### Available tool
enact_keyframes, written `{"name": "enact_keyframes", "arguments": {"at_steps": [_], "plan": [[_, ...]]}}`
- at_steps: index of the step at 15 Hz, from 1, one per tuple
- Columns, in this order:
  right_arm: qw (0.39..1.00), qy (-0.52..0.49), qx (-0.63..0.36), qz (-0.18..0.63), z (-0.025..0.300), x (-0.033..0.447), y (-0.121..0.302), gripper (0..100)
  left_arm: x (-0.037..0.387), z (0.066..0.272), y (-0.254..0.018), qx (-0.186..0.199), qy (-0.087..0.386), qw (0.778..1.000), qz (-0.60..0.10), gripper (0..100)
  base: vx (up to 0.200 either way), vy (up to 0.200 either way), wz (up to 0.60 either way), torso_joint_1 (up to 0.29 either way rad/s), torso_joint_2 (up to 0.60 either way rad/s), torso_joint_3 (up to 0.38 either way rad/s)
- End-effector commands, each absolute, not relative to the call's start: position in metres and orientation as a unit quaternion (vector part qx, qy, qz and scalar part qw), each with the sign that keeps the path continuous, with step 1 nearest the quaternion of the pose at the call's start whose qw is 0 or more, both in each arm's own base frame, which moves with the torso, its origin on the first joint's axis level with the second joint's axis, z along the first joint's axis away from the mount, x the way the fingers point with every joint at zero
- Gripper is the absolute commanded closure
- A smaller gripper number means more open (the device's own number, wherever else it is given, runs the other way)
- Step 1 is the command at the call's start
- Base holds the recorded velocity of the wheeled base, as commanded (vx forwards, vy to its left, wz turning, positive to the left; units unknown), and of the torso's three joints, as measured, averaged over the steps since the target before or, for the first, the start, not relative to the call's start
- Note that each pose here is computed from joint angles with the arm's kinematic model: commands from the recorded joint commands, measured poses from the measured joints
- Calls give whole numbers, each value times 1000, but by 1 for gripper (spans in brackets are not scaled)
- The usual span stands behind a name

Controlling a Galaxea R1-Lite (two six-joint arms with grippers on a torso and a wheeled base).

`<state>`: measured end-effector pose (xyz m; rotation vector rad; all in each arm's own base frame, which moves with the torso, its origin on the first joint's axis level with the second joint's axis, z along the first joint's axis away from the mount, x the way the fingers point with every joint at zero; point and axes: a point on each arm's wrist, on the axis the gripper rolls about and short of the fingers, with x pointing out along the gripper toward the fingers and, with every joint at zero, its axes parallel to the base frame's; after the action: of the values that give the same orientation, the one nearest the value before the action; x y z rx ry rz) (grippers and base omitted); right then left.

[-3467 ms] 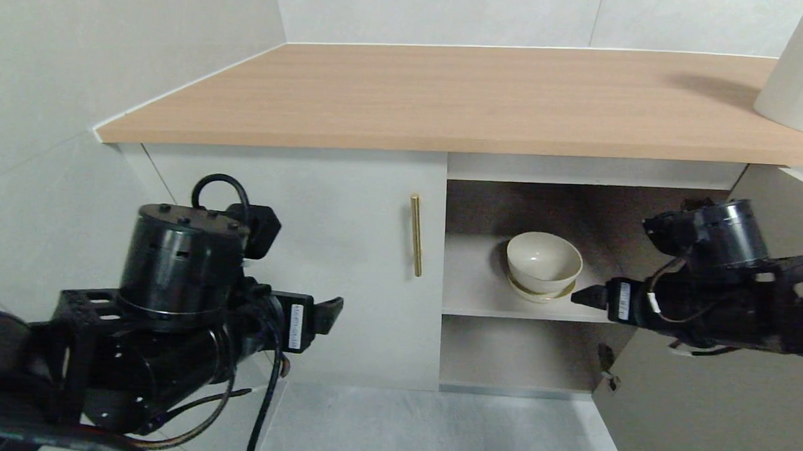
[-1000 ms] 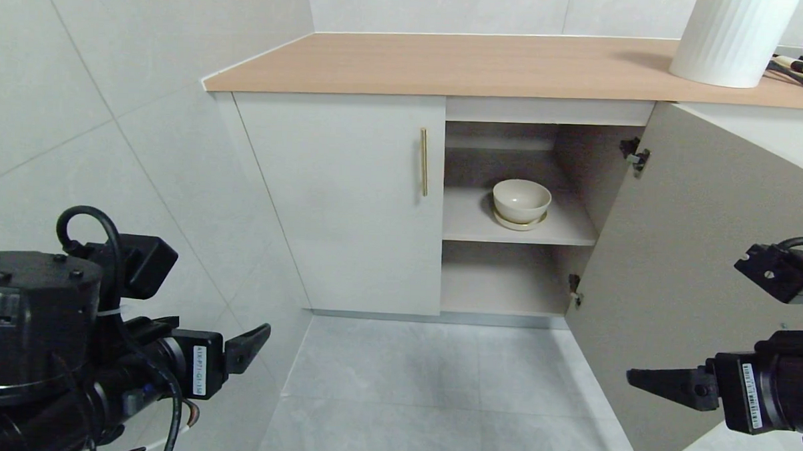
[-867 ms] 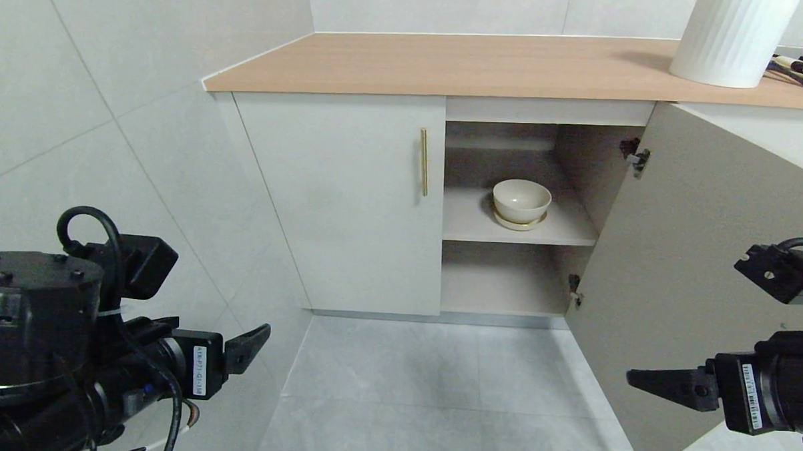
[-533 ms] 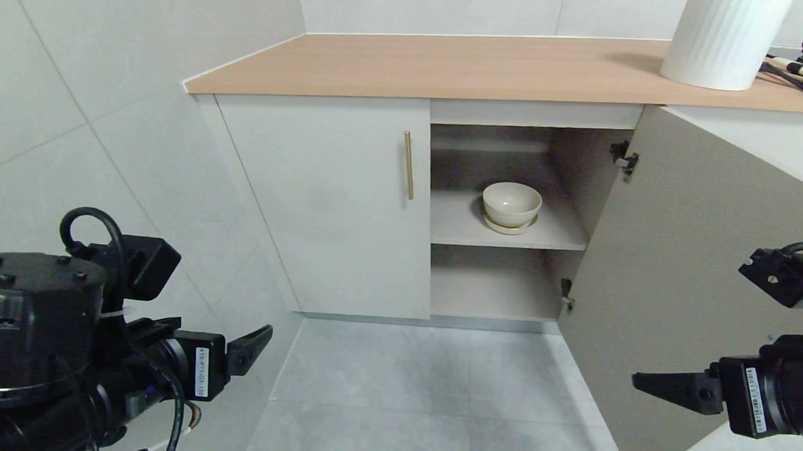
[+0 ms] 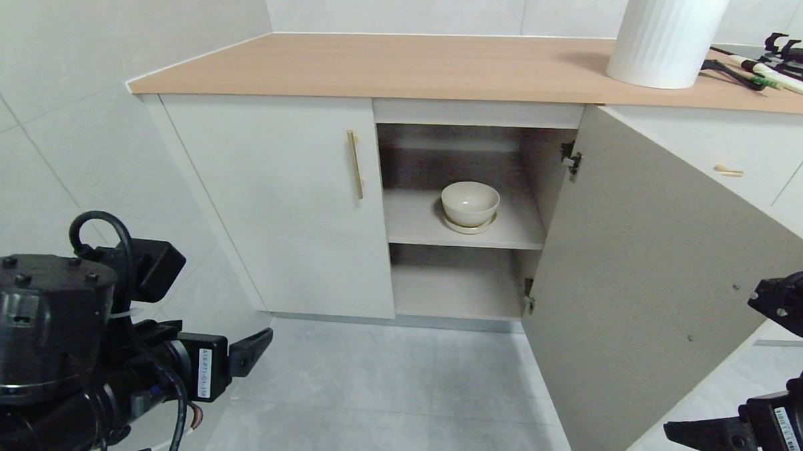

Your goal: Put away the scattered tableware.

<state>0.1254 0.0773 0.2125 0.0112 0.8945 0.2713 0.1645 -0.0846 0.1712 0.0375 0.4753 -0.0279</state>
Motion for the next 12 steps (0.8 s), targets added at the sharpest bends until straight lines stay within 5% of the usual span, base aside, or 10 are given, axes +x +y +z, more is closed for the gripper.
{"name": "enact_keyframes", "arguments": {"at_steps": [1, 8, 12], "plan": [[902, 411, 7, 134, 227, 114, 69, 0, 165, 170, -85, 19, 237, 971, -14, 0, 0, 0, 0, 0, 0, 0], [940, 329, 5, 86, 274, 73, 34, 0, 165, 170, -85, 19, 237, 971, -14, 0, 0, 0, 0, 0, 0, 0], [953, 303, -7, -21, 282, 74, 16, 0, 165, 170, -85, 19, 237, 971, -14, 0, 0, 0, 0, 0, 0, 0]]}}
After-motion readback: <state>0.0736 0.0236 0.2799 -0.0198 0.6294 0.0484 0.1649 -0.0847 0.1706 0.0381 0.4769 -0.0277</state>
